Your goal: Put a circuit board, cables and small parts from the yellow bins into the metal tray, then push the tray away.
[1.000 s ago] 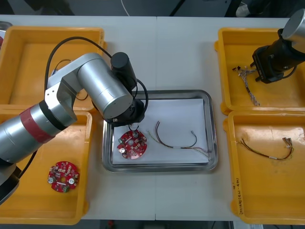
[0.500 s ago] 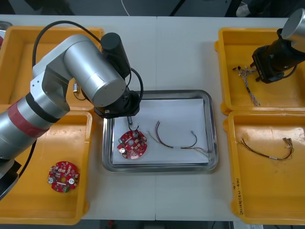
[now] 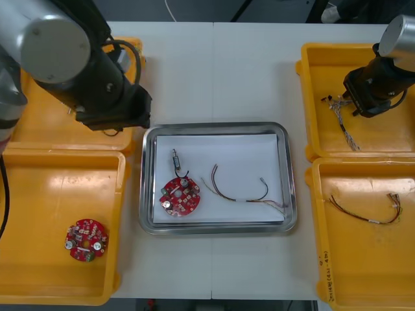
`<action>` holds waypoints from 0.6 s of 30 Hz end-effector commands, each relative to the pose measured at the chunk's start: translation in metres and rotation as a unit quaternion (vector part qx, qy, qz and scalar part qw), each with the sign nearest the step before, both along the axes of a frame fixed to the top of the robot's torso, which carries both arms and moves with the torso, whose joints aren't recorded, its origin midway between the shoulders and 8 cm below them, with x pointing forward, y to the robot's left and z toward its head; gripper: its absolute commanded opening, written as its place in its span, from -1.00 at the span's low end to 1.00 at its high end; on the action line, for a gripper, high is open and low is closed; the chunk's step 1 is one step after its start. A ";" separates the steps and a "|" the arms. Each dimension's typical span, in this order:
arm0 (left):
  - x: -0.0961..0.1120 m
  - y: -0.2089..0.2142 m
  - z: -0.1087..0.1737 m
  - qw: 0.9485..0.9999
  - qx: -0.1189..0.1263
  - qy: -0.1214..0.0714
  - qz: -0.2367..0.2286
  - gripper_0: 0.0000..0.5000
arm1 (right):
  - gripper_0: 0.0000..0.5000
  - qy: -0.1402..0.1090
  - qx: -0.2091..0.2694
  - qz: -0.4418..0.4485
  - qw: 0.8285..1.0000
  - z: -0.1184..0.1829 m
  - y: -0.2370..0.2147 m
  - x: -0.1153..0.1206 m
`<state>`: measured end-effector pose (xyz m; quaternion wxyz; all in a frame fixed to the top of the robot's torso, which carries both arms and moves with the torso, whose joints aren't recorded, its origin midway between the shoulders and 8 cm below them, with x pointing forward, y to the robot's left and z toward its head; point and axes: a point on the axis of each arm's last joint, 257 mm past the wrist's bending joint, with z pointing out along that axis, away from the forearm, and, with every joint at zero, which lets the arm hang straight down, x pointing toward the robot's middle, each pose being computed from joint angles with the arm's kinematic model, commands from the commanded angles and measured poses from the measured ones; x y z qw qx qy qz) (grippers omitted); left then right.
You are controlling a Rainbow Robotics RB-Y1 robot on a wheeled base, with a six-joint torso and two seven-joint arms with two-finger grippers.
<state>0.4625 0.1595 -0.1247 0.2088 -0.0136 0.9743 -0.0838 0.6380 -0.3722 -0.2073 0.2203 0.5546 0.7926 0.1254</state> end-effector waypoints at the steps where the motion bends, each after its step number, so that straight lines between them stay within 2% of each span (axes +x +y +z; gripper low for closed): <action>1: 0.006 0.042 0.037 0.998 0.018 -0.038 -0.057 1.00 | 1.00 0.052 -0.022 0.013 0.998 -0.047 -0.015 -0.031; 2: 0.008 0.049 0.042 0.997 0.016 -0.040 -0.062 1.00 | 1.00 0.051 -0.022 0.013 0.998 -0.046 -0.015 -0.031; 3: 0.010 0.056 0.046 0.997 0.017 -0.044 -0.067 1.00 | 0.86 0.050 -0.021 0.013 0.998 -0.045 -0.015 -0.030; 4: 0.011 0.059 0.047 0.997 0.018 -0.045 -0.068 1.00 | 0.59 0.051 -0.020 0.013 0.998 -0.046 -0.014 -0.031; 5: 0.013 0.068 0.049 0.996 0.021 -0.045 -0.068 1.00 | -0.25 0.050 -0.021 0.013 0.998 -0.047 -0.014 -0.030; 6: 0.015 0.075 0.050 0.996 0.026 -0.044 -0.068 1.00 | -1.00 0.048 -0.018 0.011 0.999 -0.046 -0.014 -0.029; 15: 0.026 0.121 0.043 0.995 0.057 -0.024 -0.082 1.00 | -1.00 0.038 -0.004 0.008 0.999 -0.042 -0.011 -0.025; 18: 0.032 0.136 0.041 0.994 0.065 -0.013 -0.089 1.00 | -1.00 0.028 -0.008 0.011 1.000 -0.032 -0.012 -0.020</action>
